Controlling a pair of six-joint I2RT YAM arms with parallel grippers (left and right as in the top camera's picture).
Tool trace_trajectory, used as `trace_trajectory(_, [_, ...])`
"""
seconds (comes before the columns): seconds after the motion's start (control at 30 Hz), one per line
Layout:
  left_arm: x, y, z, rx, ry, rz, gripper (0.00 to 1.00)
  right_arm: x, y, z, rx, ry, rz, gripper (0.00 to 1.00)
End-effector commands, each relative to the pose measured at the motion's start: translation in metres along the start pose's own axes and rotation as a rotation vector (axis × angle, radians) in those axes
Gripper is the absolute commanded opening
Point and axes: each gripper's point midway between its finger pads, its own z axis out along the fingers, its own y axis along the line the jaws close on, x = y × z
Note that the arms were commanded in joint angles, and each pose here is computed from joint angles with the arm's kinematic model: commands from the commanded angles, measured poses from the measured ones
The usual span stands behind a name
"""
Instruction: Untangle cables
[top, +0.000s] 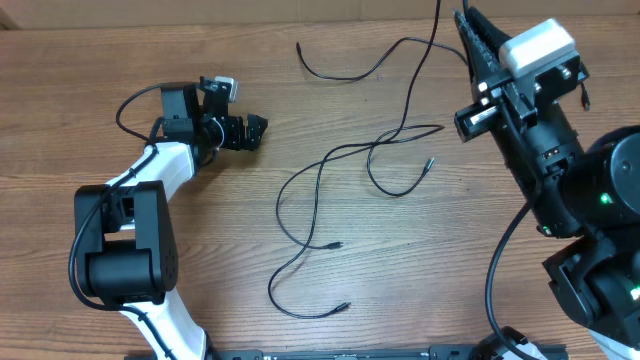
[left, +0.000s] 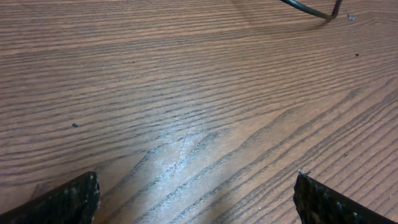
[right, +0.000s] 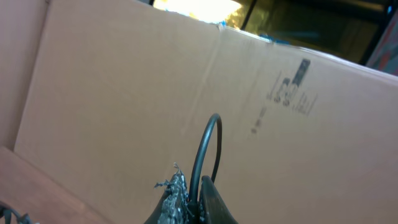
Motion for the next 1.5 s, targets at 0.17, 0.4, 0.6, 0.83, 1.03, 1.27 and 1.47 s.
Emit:
trace_trajectory(0.17, [-0.003,0.002,0.001,-0.005,-0.007,-0.007,1.00,-0.021,-0.003,-0.006,-0.003,-0.065,-0.025,0.04])
trace_trajectory(0.4, [-0.003,0.002,0.001,-0.005,-0.007,-0.007,1.00,0.008,0.008,-0.004,-0.050,0.049,-0.035,0.04])
trace_trajectory(0.6, [-0.003,0.002,0.001,-0.005,-0.007,-0.007,1.00,0.024,0.014,-0.005,-0.076,0.112,-0.040,0.04])
trace_trajectory(0.83, [-0.003,0.002,0.001,-0.005,-0.007,-0.007,0.99,0.054,0.025,-0.007,-0.120,0.229,-0.050,0.04])
trace_trajectory(1.03, [-0.003,0.002,0.001,-0.005,-0.007,-0.007,1.00,0.060,0.029,-0.004,-0.130,0.251,-0.052,0.04])
trace_trajectory(1.27, [-0.003,0.002,0.001,-0.005,-0.007,-0.007,0.99,0.064,0.030,-0.002,-0.135,0.262,-0.053,0.04])
trace_trajectory(1.47, [-0.003,0.002,0.001,-0.005,-0.007,-0.007,1.00,0.064,0.030,-0.002,-0.134,0.262,-0.053,0.04])
